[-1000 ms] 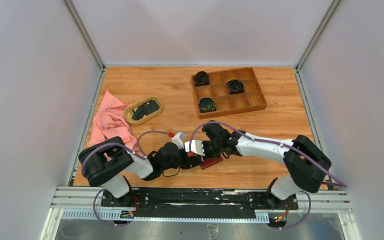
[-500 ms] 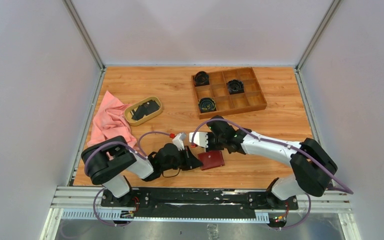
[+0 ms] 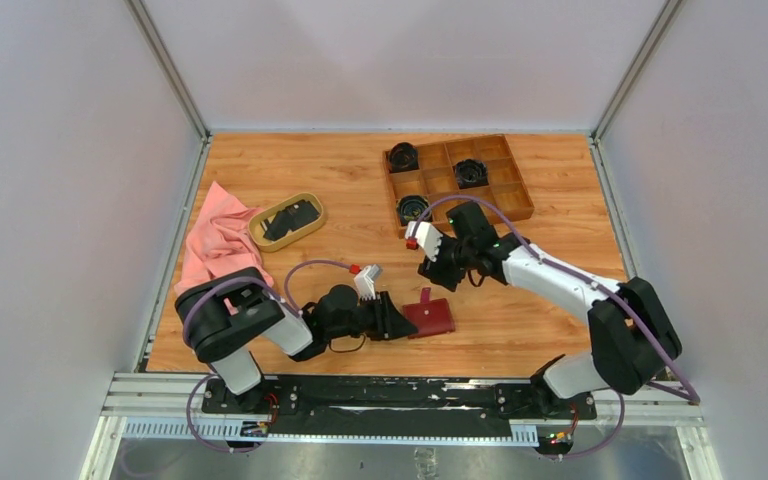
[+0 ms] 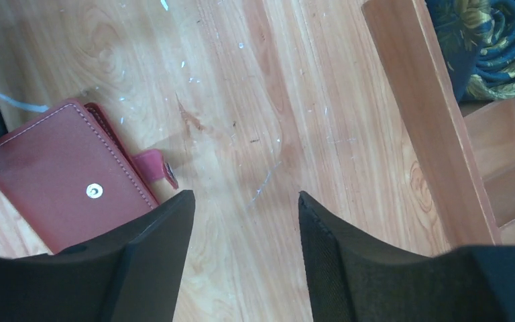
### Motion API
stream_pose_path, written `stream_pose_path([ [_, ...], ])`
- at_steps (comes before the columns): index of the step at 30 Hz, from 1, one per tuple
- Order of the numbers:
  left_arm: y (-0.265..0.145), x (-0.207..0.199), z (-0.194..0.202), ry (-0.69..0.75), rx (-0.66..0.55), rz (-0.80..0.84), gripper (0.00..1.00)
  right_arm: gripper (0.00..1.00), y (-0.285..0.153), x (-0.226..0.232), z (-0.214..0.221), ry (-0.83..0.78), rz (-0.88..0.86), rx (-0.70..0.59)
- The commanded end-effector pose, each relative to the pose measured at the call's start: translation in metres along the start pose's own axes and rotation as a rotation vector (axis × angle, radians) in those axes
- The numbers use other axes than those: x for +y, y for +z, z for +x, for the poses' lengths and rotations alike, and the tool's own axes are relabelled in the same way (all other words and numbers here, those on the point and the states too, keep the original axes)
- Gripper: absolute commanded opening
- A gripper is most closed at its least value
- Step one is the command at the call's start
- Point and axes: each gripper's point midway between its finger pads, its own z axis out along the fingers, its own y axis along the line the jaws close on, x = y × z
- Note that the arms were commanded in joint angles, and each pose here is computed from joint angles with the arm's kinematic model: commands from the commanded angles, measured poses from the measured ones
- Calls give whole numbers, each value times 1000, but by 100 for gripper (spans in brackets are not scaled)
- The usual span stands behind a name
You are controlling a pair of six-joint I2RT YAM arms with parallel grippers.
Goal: Put the credit cards into the card holder
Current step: Open the card holder at the center of the board.
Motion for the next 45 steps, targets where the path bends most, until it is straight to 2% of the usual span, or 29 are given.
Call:
stream_pose_path([
  [1,-2,-33,-16,61,-73,145,42,64,-28,13,-17,106,-132,-100],
  [6,-18,-47,-33,224,-145,141,54,67,-52,32,-24,133,-303,-183],
  [11,-46,-32,-55,448,-209,-34,66,69,-50,44,-17,209,-437,-158],
  [15,-78,-32,-79,603,-341,-95,72,74,-47,53,-11,267,-545,-128],
  [17,-94,-36,-93,666,-435,-106,84,78,-45,53,-9,293,-574,-115],
  [19,-108,-41,-107,710,-522,-122,99,79,-43,50,-5,309,-576,-102],
  [20,-113,-44,-112,730,-550,-121,100,79,-43,49,-2,315,-574,-98],
  [22,-117,-51,-117,766,-573,-117,100,79,-42,44,2,334,-565,-98],
  [23,-113,-53,-115,815,-546,-106,100,79,-43,42,3,342,-563,-101],
  [31,-37,-61,-76,1089,-138,47,97,77,-53,29,7,384,-544,-136],
  [35,3,-68,-81,1160,-60,80,91,72,-53,29,8,396,-555,-131],
  [38,24,-64,-88,1167,-34,71,90,72,-53,27,10,408,-563,-129],
  [42,48,-51,-92,1095,31,101,73,72,-55,27,10,419,-576,-132],
  [45,59,-36,-87,1016,96,130,64,72,-56,26,10,422,-579,-137],
])
